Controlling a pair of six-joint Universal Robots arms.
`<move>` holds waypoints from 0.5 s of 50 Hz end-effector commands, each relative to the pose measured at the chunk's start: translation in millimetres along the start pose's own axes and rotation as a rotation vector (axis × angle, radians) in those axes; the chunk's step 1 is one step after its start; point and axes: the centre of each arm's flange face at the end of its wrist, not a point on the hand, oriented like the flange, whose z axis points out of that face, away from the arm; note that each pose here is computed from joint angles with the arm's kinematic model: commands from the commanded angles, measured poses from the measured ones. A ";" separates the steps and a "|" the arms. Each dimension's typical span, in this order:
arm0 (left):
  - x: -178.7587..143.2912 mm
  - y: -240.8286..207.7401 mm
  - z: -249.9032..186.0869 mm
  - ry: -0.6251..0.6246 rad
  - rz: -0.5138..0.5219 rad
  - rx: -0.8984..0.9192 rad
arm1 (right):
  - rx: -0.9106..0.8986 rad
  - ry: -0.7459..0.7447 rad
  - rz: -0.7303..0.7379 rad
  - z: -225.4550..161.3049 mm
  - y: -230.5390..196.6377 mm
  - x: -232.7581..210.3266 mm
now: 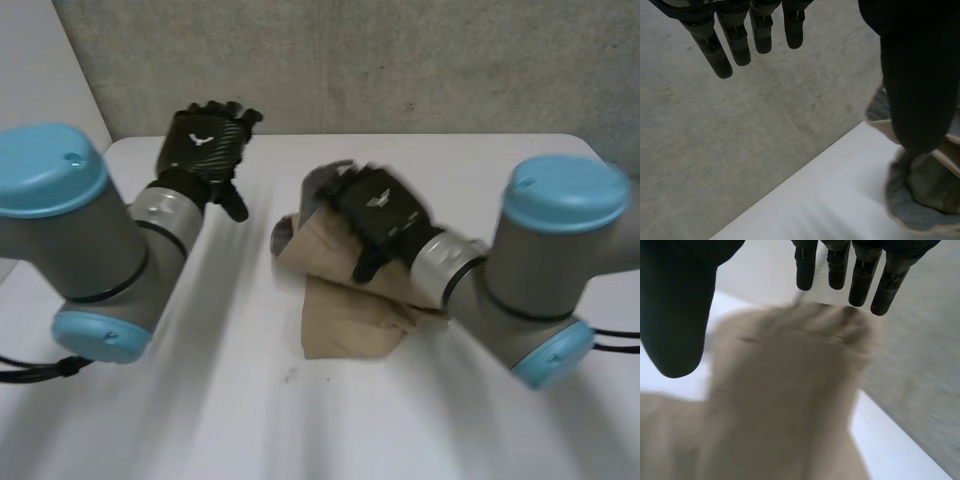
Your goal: Fold the shorts.
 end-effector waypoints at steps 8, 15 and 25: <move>78.1 22.5 27.9 0.121 -0.033 0.018 | -0.069 0.237 0.296 3.2 21.5 73.9; 78.6 16.5 28.5 0.096 -0.035 0.029 | -0.080 0.245 0.305 -7.7 19.4 77.3; 85.5 31.7 29.6 0.113 -0.032 -0.033 | -0.081 0.257 0.336 5.7 27.6 88.0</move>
